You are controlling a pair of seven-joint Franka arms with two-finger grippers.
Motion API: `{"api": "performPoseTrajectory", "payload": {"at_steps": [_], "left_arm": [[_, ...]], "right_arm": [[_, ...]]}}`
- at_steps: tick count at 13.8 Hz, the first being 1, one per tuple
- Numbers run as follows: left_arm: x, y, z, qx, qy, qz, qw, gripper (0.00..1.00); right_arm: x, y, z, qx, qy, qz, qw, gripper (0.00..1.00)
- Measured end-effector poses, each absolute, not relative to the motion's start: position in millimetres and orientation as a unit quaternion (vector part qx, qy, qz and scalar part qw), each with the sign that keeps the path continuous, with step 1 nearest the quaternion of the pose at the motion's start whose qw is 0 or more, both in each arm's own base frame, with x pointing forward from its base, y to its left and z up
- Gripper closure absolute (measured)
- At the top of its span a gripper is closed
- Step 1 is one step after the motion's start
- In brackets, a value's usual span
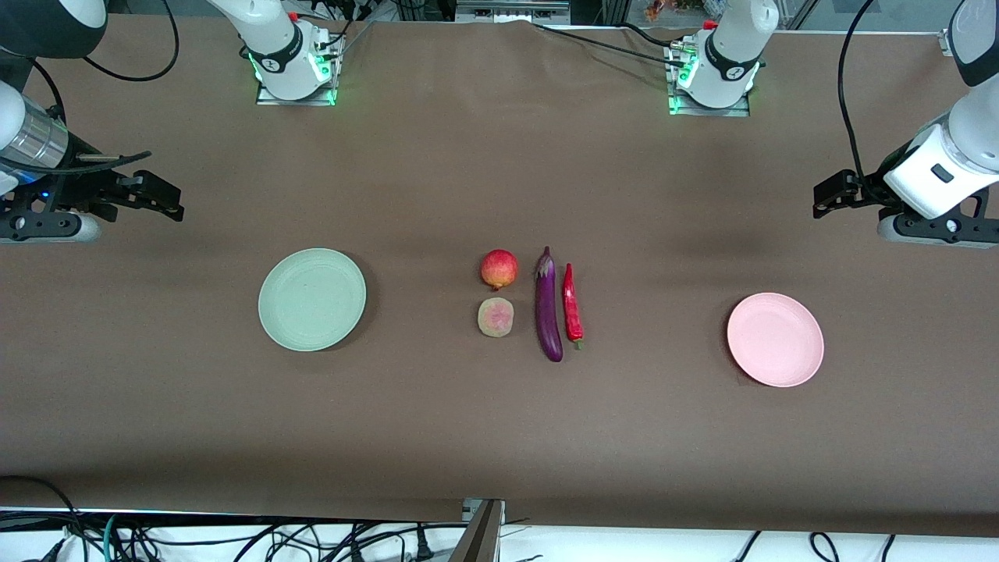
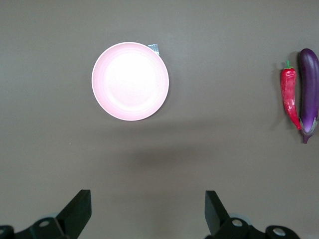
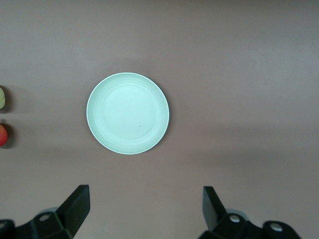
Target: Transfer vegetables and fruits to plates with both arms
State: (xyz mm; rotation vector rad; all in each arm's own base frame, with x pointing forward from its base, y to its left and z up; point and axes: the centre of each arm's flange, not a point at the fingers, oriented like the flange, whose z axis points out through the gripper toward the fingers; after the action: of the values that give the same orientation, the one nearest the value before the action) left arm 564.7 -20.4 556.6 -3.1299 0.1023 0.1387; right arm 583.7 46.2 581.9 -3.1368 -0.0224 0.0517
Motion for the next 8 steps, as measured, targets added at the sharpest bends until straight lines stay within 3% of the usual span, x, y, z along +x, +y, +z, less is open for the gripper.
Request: {"api": "performPoseTrajectory", "payload": {"at_steps": [8], "left_arm": [[566, -51, 520, -0.993, 0.054, 0.107, -0.001, 0.0]], "right_arm": [[584, 48, 582, -1.0, -0.009, 0.016, 0.002, 0.0]]}}
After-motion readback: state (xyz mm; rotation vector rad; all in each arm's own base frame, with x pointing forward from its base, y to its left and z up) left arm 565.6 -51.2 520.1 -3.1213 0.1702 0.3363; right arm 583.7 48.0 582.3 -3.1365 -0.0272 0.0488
